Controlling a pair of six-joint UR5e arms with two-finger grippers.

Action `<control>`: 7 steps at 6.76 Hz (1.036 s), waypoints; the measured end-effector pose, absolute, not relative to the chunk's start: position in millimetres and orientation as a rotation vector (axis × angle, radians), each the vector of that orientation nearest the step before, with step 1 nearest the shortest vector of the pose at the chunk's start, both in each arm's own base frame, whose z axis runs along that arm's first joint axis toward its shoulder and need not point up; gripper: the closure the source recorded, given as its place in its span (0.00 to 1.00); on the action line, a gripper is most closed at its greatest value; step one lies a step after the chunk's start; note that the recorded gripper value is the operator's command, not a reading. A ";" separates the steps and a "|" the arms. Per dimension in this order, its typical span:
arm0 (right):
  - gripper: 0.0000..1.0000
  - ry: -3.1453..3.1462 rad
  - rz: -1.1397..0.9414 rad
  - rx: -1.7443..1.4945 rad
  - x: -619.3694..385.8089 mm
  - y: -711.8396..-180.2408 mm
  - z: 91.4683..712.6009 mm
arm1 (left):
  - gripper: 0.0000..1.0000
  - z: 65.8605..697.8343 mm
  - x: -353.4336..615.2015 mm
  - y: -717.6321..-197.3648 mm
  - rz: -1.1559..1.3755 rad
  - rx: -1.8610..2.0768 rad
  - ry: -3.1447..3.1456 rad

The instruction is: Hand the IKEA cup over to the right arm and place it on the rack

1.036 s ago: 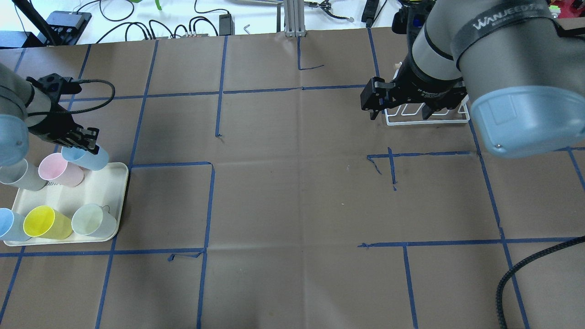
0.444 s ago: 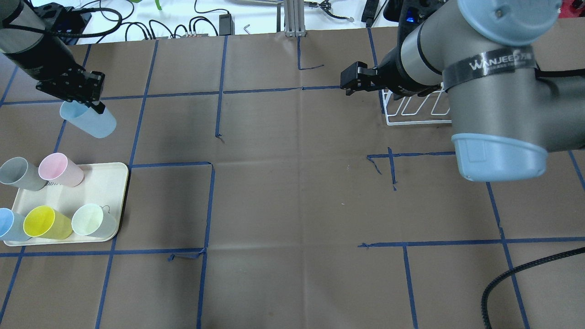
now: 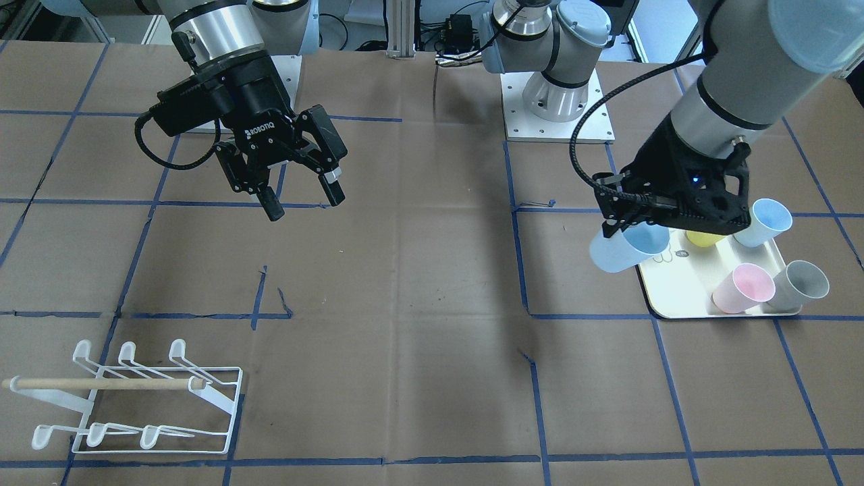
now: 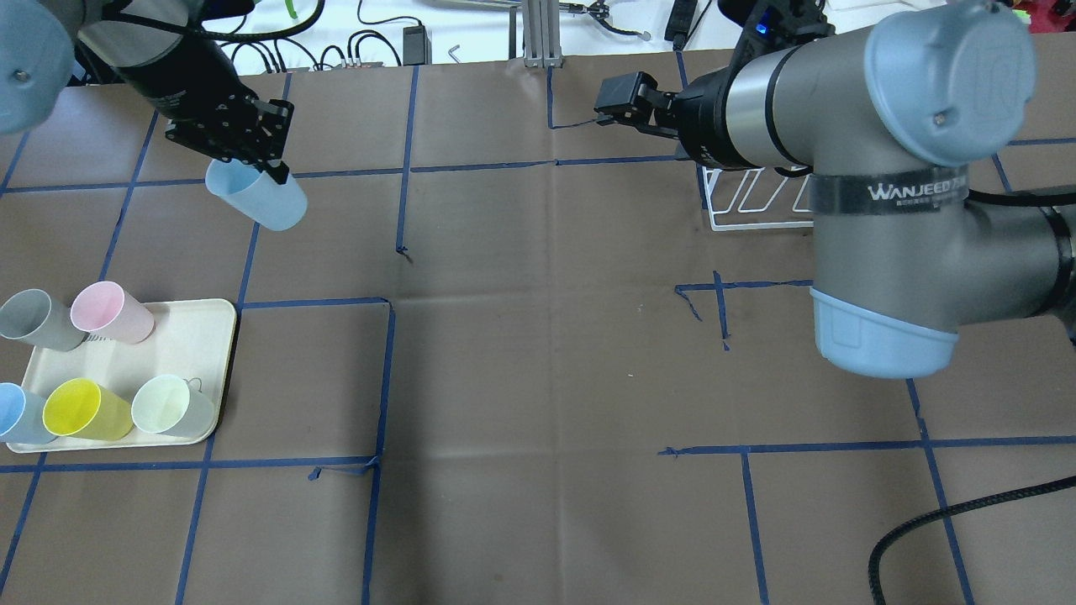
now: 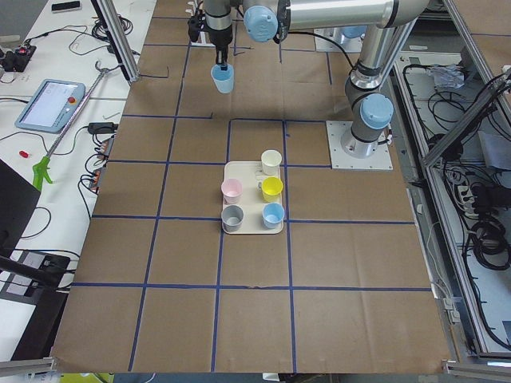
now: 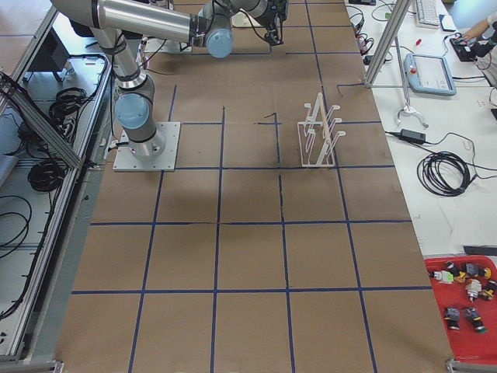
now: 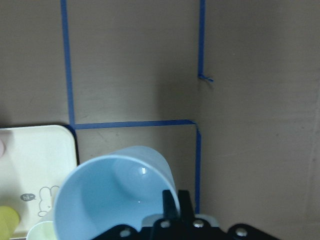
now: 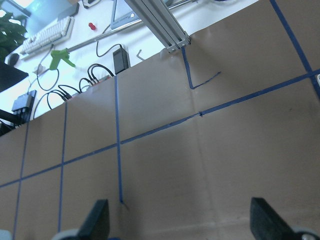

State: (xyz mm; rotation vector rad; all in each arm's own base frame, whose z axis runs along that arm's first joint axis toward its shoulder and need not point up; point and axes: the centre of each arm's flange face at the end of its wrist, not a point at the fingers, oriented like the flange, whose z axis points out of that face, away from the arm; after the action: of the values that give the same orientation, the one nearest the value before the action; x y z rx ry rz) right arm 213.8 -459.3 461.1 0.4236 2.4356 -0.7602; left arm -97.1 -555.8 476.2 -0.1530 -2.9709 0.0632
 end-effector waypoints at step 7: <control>0.00 1.674 -0.598 1.101 212.2 -400.8 422.7 | 1.00 448.1 -162.9 -538.9 0.857 -0.558 -2.272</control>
State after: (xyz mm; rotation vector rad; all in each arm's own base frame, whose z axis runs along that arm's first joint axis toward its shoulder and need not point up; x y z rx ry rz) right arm 212.2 -400.8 422.7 1.1006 1.6745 -0.5982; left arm -162.9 -538.9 448.1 -0.5576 -2.2725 0.8573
